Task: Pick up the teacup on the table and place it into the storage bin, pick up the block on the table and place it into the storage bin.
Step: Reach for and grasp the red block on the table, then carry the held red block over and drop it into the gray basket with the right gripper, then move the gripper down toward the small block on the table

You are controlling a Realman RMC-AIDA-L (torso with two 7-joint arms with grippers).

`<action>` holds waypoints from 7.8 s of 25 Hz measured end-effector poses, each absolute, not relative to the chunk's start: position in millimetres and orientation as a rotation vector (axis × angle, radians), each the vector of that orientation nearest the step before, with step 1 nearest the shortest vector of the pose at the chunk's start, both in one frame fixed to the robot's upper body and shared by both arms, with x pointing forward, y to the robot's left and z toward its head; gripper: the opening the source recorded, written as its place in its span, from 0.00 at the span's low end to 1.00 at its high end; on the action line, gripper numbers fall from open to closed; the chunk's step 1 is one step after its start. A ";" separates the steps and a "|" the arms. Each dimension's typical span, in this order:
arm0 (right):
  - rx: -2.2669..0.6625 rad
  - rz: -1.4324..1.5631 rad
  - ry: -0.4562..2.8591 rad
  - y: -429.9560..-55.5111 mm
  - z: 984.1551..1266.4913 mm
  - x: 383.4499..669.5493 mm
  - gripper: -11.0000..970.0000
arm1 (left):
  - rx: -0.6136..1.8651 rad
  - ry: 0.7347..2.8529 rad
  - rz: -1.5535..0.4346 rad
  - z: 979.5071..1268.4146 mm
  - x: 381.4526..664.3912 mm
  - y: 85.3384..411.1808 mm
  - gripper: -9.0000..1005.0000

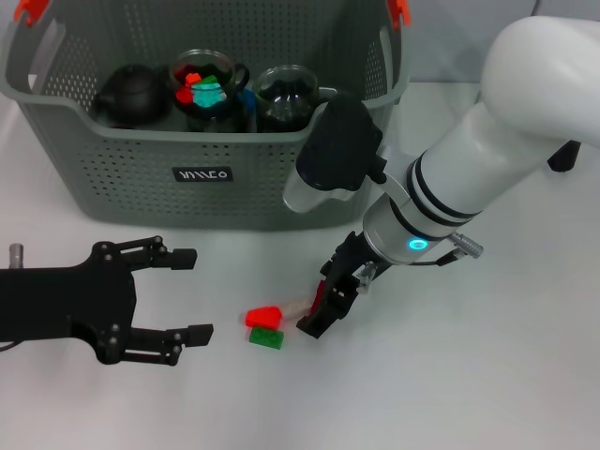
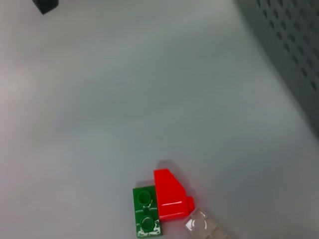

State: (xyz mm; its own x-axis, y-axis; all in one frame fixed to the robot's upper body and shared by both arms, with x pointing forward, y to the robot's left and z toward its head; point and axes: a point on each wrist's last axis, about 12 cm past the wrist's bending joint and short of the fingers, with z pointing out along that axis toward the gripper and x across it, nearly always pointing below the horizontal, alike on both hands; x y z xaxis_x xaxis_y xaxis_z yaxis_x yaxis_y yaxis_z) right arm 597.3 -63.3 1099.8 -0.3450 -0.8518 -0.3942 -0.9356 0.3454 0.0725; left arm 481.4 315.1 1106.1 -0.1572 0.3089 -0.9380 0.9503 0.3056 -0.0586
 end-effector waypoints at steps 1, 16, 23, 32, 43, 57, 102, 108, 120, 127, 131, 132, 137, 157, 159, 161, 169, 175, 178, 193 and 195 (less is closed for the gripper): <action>-1.595 0.416 2.326 -63.4 1099.8 597.3 0.97 | 1.159 1.661 -0.884 1106.0 481.5 315.0 0.89; -1.596 0.420 2.337 -63.7 1097.4 595.7 0.74 | 1.156 1.664 -0.885 1105.6 481.5 314.9 0.89; -1.596 0.424 2.346 -64.3 1098.0 595.2 0.72 | 1.157 1.662 -0.885 1105.8 482.2 314.5 0.89; -1.629 0.487 2.341 -68.0 1101.7 585.0 0.73 | 1.157 1.662 -0.887 1106.4 483.3 313.8 0.89; -1.592 0.636 2.315 -80.2 1143.1 574.5 0.72 | 1.152 1.665 -0.875 1107.7 484.1 317.1 0.89; -1.476 0.503 2.027 -68.2 1281.6 600.4 0.72 | 1.098 1.714 -0.804 1104.5 483.3 330.5 0.88; -1.475 0.542 1.843 -115.8 1280.1 578.3 0.97 | 1.137 1.710 -0.836 1105.1 491.5 323.0 0.89; -1.632 0.560 2.021 -115.9 1240.3 572.0 0.97 | 1.136 1.711 -0.837 1104.8 490.7 323.3 0.89; -1.775 0.490 2.126 -76.3 1158.7 599.1 0.97 | 1.129 1.715 -0.841 1103.8 491.5 321.1 0.88; -1.833 0.446 2.114 -65.5 1131.5 594.7 0.97 | 1.125 1.715 -0.852 1102.2 491.1 319.2 0.89; -1.856 0.404 2.080 -61.0 1123.2 591.9 0.97 | 1.111 1.718 -0.859 1100.4 489.9 319.3 0.89; -1.868 0.391 2.069 -59.7 1120.9 590.7 0.97 | 1.108 1.719 -0.860 1100.1 489.6 319.2 0.89; -1.936 0.320 1.992 -53.7 1115.9 588.2 0.97 | 1.077 1.724 -0.865 1096.8 489.8 318.7 0.88; -2.035 0.319 1.813 -51.3 1107.4 588.0 0.89 | 0.959 1.761 -0.949 1088.0 487.4 311.7 0.89; -2.024 0.324 1.815 -52.2 1104.4 588.8 0.87 | 0.955 1.761 -0.947 1088.0 487.5 312.3 0.88; -2.009 0.338 1.812 -52.6 1102.1 589.3 0.86 | 0.954 1.761 -0.947 1088.1 487.6 312.2 0.88; -1.978 0.382 1.816 -53.5 1096.4 587.9 0.70 | 0.958 1.760 -0.946 1088.8 488.6 312.6 0.89; -1.968 0.400 1.835 -57.0 1091.5 587.0 0.71 | 0.959 1.759 -0.945 1089.0 488.9 312.5 0.88; -1.962 0.400 1.839 -57.6 1091.0 587.3 0.71 | 0.959 1.758 -0.945 1089.0 488.9 312.4 0.88; -1.938 0.401 1.869 -61.5 1087.6 588.1 0.41 | 0.960 1.758 -0.945 1089.2 489.3 312.2 0.89; -1.937 0.402 1.870 -61.5 1087.7 588.2 0.41 | 0.960 1.758 -0.944 1089.2 489.4 312.2 0.89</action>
State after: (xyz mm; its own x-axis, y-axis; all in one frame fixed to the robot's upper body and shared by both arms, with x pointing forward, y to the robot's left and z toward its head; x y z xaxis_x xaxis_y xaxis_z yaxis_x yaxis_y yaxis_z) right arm 588.2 -61.5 1087.7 0.0552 -0.8753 -0.4805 -0.9954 -0.0103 -0.0956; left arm 489.4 312.2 1089.2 -0.2993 0.2094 -0.9309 0.8918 0.4083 -0.1949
